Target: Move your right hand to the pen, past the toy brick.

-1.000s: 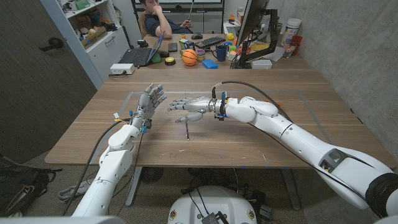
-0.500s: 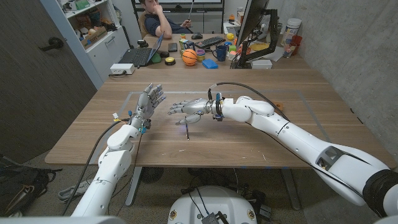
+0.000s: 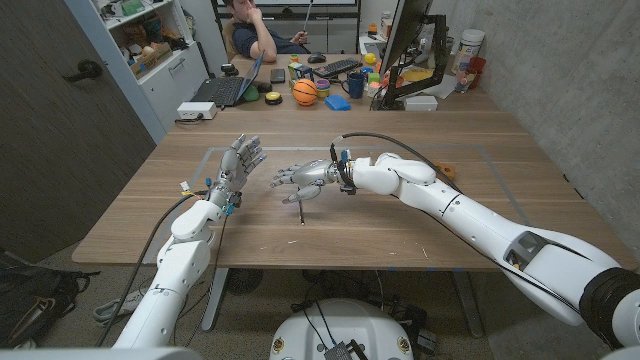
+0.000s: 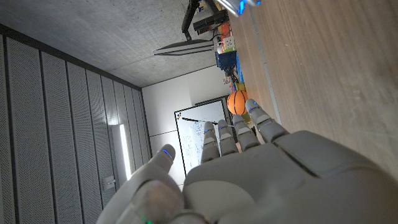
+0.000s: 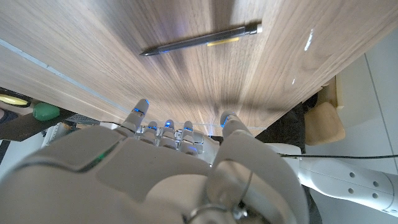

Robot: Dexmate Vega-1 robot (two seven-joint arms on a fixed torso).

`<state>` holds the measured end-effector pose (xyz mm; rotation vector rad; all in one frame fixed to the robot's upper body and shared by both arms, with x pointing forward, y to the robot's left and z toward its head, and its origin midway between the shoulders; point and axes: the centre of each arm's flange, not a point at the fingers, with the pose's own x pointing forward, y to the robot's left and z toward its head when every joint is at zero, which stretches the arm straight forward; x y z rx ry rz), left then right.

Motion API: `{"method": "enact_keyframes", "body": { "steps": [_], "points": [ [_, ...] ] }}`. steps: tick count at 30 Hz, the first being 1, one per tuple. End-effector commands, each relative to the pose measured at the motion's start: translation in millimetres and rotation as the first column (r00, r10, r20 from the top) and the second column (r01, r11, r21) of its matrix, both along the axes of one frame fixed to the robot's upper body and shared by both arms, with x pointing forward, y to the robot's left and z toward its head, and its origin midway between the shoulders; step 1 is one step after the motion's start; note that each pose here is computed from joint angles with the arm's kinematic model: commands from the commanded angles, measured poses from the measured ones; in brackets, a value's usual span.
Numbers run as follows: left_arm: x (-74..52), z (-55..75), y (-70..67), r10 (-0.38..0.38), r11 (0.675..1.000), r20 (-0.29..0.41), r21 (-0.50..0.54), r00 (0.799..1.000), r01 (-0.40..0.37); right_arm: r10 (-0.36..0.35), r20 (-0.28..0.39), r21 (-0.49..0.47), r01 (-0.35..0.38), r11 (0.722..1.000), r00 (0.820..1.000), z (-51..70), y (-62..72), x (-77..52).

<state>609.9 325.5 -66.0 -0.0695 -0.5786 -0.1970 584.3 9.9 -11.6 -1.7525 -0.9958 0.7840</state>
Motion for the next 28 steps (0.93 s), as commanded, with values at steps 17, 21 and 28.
{"method": "enact_keyframes", "body": {
  "steps": [17,21,28],
  "points": [
    [4.7,4.3,0.2,-0.003,1.000,-0.003,0.007,1.000,0.003,0.002,-0.018,0.008,-0.002,1.000,1.000,3.3,0.5,3.4],
    [5.6,4.9,-0.9,-0.005,1.000,-0.004,0.007,1.000,0.005,0.001,-0.023,0.009,-0.001,1.000,1.000,3.3,-0.6,4.4],
    [7.0,5.1,-2.3,-0.008,1.000,-0.006,0.010,1.000,0.008,0.001,-0.025,0.010,-0.001,1.000,1.000,3.6,-1.7,6.4]
  ]
}}
